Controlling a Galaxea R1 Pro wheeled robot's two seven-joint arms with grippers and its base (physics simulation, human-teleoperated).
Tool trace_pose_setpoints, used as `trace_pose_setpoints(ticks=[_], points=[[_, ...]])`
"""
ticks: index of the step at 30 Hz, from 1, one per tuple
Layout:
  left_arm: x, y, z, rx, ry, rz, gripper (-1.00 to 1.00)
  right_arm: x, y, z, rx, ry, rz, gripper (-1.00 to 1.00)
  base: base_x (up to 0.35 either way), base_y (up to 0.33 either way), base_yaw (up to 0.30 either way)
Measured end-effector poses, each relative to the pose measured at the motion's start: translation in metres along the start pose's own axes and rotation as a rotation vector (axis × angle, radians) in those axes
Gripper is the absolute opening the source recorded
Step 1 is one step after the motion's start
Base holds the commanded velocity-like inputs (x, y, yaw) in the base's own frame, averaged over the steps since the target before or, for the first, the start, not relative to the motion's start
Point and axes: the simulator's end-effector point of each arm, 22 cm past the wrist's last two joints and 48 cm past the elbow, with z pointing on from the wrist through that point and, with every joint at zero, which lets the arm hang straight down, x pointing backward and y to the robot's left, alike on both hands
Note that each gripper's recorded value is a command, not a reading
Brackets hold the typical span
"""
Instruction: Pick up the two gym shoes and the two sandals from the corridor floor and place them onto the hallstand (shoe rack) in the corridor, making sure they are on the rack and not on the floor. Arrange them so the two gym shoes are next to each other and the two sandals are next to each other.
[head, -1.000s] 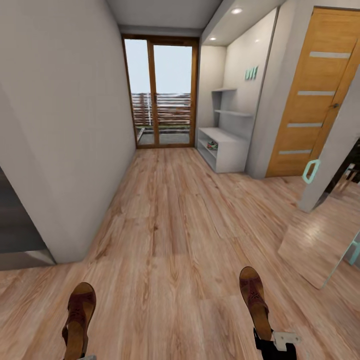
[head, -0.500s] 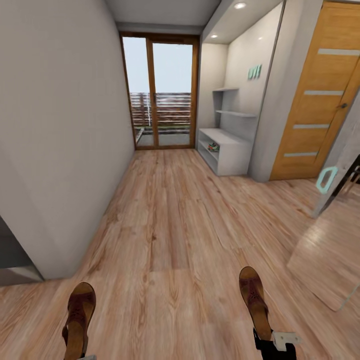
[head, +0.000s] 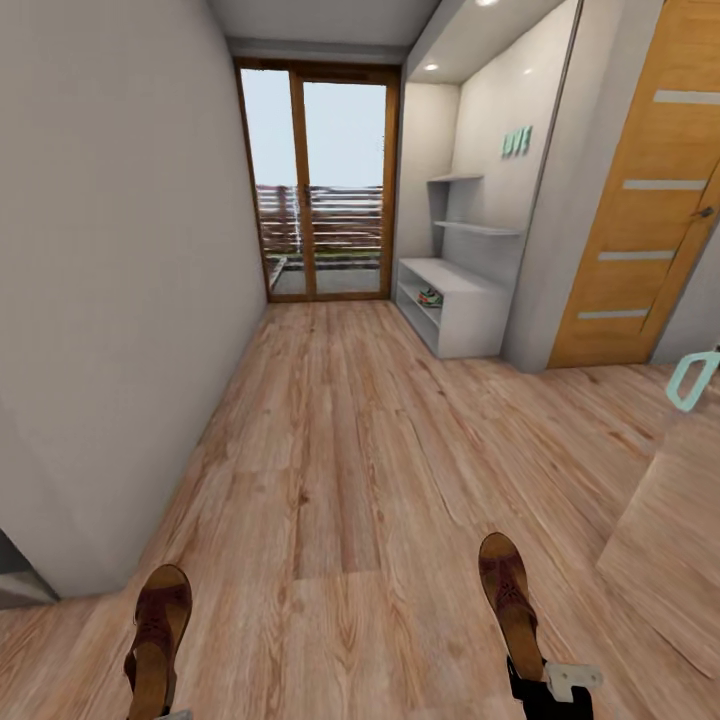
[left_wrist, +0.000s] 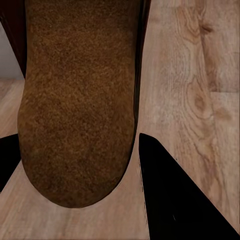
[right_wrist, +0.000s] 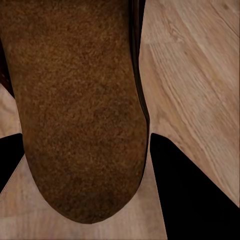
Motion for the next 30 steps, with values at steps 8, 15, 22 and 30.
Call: trace_pose_setpoints(ticks=[8,15,22,30], points=[[-0.0003,0.0004,0.0001,0.0,-0.001,0.001,-1.0,0.0001,0.0,0.0,0.0,0.0,0.0,-1.0,0.339,0.0,0.0],[-0.0001,-0.0002,0.0,0.001,0.0,0.0,-1.0,0.0,-0.0002,0.0,0.0,0.0,0.0,-1.0,0.339,0.0,0.0],[0.0,-0.0003,0.0,0.001,0.0,0.0,-1.0,0.0001,-0.0002,0.0,0.0,0.0,0.0,-1.0,0.339,0.0,0.0],[0.0,-0.0003,0.0,0.001,0.0,0.0,-1.0,0.0001,-0.0002,0.0,0.0,0.0,0.0,-1.0,0.339,0.0,0.0]])
